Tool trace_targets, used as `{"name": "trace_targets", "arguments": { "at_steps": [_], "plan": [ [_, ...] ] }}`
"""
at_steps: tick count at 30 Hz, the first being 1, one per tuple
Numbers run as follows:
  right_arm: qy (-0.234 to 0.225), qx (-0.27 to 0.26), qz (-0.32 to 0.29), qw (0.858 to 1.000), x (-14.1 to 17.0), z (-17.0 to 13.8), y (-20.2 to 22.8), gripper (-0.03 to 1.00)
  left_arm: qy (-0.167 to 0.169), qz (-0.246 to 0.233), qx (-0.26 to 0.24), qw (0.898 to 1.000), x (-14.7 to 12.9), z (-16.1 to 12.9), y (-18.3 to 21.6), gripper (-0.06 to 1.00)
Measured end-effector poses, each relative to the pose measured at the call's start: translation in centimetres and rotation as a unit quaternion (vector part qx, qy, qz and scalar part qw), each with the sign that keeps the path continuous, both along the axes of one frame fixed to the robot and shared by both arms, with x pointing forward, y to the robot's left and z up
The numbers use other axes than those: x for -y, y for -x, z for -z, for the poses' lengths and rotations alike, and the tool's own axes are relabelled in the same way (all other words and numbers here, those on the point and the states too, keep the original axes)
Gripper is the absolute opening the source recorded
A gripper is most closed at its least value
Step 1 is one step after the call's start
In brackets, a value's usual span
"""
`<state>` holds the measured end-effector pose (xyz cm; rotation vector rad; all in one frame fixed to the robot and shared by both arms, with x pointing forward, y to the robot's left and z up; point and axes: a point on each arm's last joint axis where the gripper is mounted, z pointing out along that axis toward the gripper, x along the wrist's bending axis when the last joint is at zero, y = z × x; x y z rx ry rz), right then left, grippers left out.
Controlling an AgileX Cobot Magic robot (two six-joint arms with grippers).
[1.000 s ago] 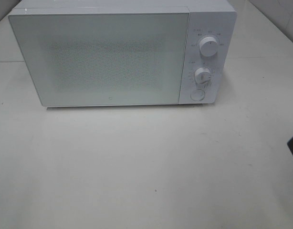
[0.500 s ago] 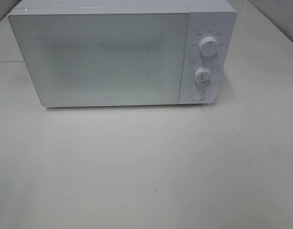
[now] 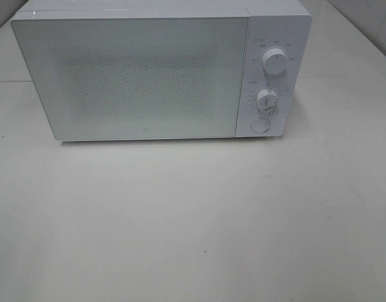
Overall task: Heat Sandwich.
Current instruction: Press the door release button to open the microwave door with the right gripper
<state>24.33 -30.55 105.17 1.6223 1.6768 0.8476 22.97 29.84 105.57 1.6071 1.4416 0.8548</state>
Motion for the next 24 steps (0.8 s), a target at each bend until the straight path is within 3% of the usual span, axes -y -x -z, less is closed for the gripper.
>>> {"name": "trace_targets", "arguments": {
  "at_steps": [5,24],
  "plan": [
    [-0.002,0.049,0.028,0.998,0.1,0.4,1.2,0.76,0.0,0.0,0.0,1.0,0.0,0.0,0.0,0.97],
    [0.005,0.068,0.024,0.997,0.1,-0.2,1.2,0.76,0.0,0.0,0.0,1.0,0.0,0.0,0.0,0.97]
  ]
}}
